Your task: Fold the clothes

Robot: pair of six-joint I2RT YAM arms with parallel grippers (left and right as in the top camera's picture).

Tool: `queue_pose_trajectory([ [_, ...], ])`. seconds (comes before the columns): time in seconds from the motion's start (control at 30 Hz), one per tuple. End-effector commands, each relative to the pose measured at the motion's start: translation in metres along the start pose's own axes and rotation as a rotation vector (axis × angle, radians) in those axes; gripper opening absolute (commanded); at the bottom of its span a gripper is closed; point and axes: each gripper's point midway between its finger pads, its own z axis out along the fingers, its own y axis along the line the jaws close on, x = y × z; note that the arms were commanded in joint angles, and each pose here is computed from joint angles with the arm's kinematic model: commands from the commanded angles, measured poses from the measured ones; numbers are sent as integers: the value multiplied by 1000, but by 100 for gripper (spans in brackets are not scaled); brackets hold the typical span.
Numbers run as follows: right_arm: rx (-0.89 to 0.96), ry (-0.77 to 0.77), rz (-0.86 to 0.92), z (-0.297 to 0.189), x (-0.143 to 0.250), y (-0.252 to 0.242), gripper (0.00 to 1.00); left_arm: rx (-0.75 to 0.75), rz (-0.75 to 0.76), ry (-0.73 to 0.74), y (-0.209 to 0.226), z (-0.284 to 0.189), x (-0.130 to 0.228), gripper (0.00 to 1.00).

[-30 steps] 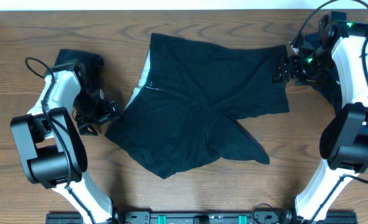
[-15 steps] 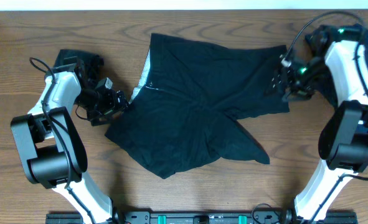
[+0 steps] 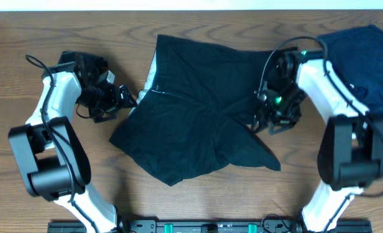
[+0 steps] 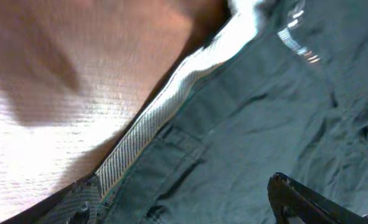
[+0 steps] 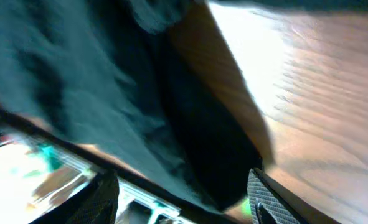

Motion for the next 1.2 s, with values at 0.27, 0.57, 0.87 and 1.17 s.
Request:
queue_pose_trajectory([
  [0.27,28,-64,63,35,47,-6,57,23,77,-135,-21,-32,-19,88],
  [0.57,-31,-32,21,48,57,0,33,23,79,-138,-22,-32,-20,88],
  [0.87,101,-66,90,46,49,-24,1,23,79,-138,-22,-32,-20,88],
  [1.17,108,-229,139,-27,12,-29,1,23,79,-139,-22,-32,-20,88],
])
